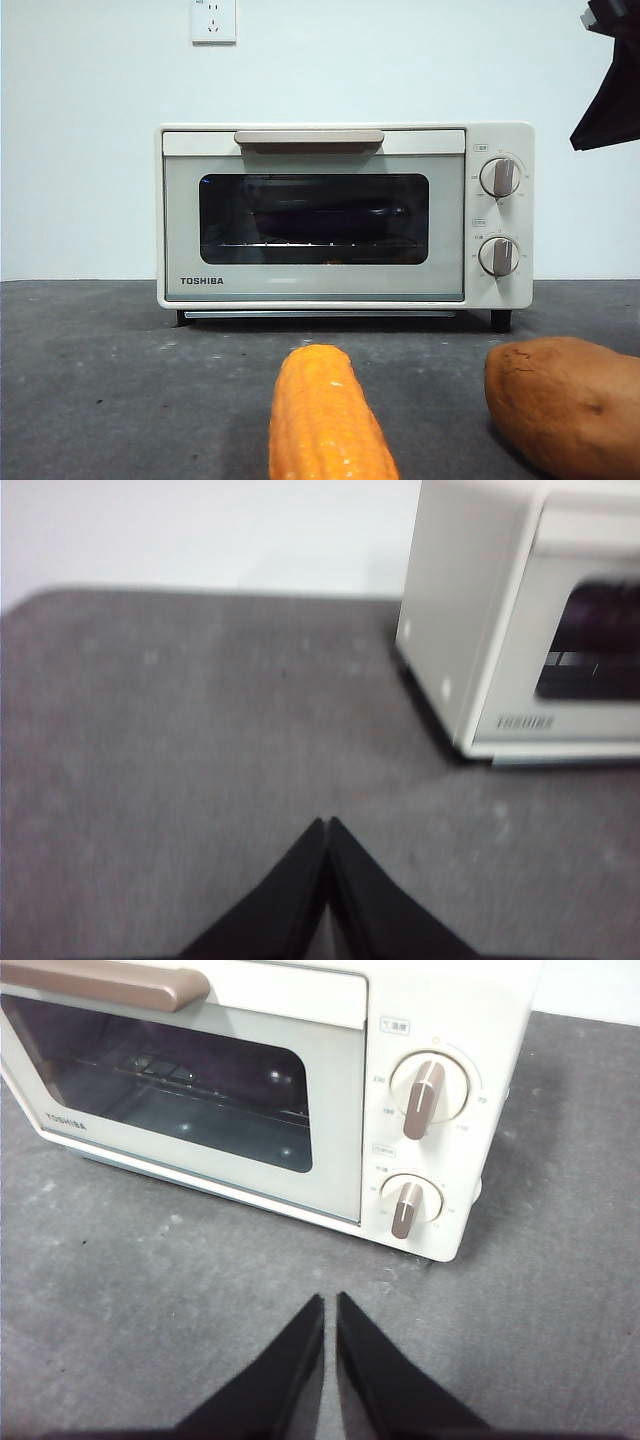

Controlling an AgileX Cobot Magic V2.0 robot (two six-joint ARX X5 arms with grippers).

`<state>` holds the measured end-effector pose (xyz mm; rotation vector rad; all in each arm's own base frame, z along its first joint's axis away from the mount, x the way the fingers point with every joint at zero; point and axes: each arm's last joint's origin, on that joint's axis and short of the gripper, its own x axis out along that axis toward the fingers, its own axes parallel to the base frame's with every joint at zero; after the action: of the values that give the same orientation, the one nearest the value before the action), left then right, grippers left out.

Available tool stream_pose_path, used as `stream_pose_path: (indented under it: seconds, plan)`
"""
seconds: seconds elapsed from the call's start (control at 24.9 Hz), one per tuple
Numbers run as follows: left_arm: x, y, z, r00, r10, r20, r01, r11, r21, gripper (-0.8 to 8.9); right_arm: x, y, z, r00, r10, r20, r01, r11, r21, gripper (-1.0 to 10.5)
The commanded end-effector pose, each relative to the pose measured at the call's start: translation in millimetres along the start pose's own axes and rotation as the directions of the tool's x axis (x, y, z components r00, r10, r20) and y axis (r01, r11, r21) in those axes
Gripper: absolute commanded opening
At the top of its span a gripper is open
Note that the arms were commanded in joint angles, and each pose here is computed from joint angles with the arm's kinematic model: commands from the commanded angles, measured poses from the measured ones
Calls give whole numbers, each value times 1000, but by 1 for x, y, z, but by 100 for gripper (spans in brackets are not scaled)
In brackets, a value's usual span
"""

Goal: Take the eggplant from the table,put the eggplant in the oven

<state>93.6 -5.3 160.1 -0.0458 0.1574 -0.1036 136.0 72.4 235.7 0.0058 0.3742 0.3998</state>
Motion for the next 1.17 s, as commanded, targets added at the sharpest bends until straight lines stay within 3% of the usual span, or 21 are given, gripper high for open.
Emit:
stream_pose_path:
  seconds: [0.04, 0.2, 0.84, 0.97, 1.05, 1.17]
  plan:
    - [4, 1, -13, 1000, 6, -27, -6, 1000, 5, 6, 0, 1, 5, 999, 6, 33, -7, 1000, 18, 6]
    - [4, 1, -8, 1000, 5, 23, -5, 1000, 7, 6, 0, 1, 6, 999, 8, 49, -9, 1000, 19, 6]
    - [4, 1, -8, 1000, 5, 21, -5, 1000, 7, 6, -2, 1, 6, 999, 9, 49, -10, 1000, 19, 6]
    - [4, 1, -8, 1000, 5, 21, -5, 1000, 7, 6, -15, 0, 11, 993, 3, 115, -5, 1000, 23, 6]
    - [4, 1, -8, 1000, 5, 21, -5, 1000, 7, 6, -32, -4, 16, 977, -43, 210, 52, 998, -38, 6]
    - [4, 1, -8, 1000, 5, 21, -5, 1000, 7, 6, -56, -11, 20, 937, -101, 335, 126, 990, -55, 6]
